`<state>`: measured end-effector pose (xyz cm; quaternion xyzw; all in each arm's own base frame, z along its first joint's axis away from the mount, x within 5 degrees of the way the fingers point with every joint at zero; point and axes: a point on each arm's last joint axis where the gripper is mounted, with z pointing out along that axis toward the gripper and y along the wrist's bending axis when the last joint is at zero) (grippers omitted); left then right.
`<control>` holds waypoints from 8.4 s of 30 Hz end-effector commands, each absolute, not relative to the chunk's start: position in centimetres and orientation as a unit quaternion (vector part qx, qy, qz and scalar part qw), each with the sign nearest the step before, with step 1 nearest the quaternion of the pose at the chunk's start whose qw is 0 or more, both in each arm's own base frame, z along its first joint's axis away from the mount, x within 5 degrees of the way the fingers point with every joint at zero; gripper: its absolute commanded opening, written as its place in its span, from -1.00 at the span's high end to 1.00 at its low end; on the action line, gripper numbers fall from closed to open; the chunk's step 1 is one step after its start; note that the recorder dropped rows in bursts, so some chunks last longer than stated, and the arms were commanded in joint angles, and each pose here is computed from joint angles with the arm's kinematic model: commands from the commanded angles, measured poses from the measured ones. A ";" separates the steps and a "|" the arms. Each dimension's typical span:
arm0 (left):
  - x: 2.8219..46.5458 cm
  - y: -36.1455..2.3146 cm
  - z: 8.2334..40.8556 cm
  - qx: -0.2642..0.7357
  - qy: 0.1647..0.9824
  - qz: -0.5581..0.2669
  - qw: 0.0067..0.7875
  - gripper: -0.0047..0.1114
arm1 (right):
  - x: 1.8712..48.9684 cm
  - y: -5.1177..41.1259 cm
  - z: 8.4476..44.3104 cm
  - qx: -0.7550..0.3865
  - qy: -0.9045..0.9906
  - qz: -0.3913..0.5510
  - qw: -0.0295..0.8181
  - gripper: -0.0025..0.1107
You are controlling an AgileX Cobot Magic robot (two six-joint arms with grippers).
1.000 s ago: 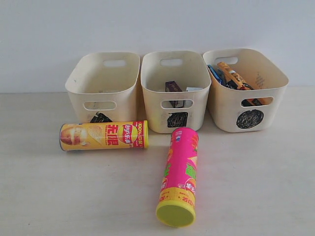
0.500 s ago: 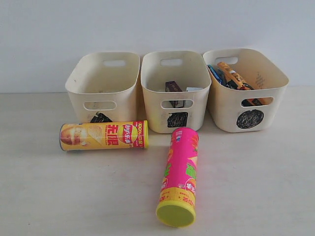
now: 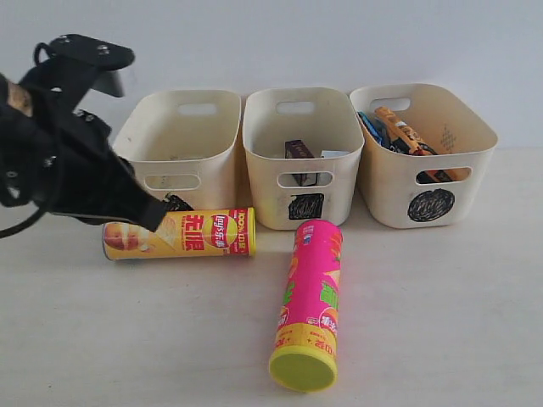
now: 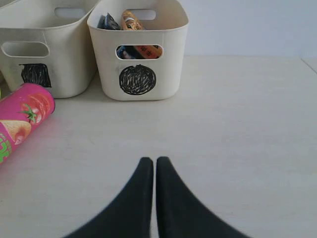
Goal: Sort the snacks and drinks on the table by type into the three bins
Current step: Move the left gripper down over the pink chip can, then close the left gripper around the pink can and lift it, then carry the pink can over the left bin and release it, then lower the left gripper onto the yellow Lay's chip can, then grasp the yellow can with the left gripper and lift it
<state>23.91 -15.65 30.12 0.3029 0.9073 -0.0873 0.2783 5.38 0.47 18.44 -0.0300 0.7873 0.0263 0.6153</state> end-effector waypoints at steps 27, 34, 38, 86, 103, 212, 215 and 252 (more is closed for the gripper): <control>29.3 -30.6 22.9 0.323 0.922 -0.130 0.172 -0.41 | 5.4 0.4 18.4 -0.032 0.784 0.021 0.619 0.96; 30.5 -32.0 21.3 0.329 0.920 -0.130 0.168 -0.77 | 5.4 0.4 18.4 -0.032 0.784 0.021 0.620 0.96; 31.4 -32.5 19.9 0.316 0.926 -0.123 0.165 -0.77 | 5.4 0.4 18.4 -0.032 0.784 0.021 0.620 0.96; 32.0 -32.7 20.9 0.399 0.904 -0.073 0.134 0.84 | 5.4 0.4 18.4 -0.032 0.784 0.021 0.619 0.96; 33.5 -22.7 33.9 0.317 0.910 -0.062 0.258 0.84 | 5.4 0.4 18.4 -0.032 0.784 0.021 0.619 0.96; 38.2 -9.6 18.6 0.559 0.809 -0.043 0.174 -0.65 | 5.4 0.4 18.4 -0.030 0.785 0.022 0.619 0.96; 38.7 -9.7 17.3 0.554 0.813 -0.043 0.174 -0.65 | 5.4 0.4 18.4 -0.030 0.785 0.022 0.619 0.96; 38.4 -15.2 12.9 0.549 0.814 -0.079 0.174 -0.46 | 5.4 0.4 18.4 -0.030 0.785 0.022 0.619 0.96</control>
